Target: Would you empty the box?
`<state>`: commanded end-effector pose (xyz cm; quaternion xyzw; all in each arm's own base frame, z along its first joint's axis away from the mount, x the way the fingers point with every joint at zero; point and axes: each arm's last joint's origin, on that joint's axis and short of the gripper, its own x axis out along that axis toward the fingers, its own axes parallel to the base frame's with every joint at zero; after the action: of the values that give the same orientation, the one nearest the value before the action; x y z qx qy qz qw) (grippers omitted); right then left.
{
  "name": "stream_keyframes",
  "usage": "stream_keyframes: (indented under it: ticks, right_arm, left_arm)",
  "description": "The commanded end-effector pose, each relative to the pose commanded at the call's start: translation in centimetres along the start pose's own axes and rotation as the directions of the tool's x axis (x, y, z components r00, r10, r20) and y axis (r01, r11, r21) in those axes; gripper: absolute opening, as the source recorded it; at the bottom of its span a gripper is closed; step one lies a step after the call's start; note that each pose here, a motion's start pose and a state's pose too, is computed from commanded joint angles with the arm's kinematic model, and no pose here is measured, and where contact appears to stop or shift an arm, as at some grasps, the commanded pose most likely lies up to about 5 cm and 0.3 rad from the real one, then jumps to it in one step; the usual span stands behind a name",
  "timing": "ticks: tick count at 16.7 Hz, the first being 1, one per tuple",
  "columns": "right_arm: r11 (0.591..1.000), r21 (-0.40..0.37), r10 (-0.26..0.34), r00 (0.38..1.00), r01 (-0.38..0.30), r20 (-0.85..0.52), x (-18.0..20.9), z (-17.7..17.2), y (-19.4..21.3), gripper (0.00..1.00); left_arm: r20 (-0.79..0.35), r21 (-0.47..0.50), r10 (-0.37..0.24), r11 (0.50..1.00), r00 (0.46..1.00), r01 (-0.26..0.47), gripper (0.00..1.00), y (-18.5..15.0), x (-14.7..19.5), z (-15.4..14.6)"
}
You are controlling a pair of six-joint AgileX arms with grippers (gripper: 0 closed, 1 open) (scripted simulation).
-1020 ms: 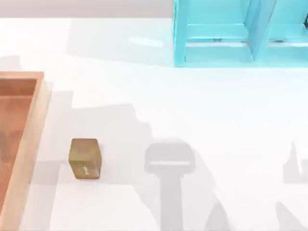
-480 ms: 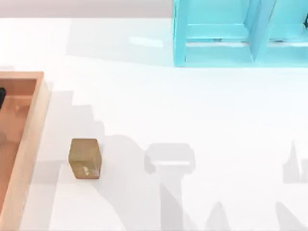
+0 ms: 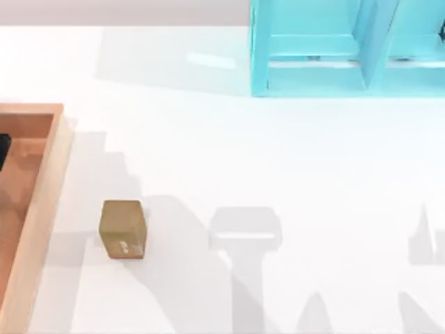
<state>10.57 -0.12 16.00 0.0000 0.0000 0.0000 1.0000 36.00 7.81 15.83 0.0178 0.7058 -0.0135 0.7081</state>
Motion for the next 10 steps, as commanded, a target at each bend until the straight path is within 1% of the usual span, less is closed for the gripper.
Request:
stream_keyframes:
  ticks: [10]
  right_arm:
    - [1.000, 0.000, 0.000, 1.000, 0.000, 0.000, 0.00, 0.00, 0.00, 1.00]
  left_arm:
    - [0.000, 0.000, 0.000, 1.000, 1.000, 0.000, 0.10, 0.00, 0.00, 0.00]
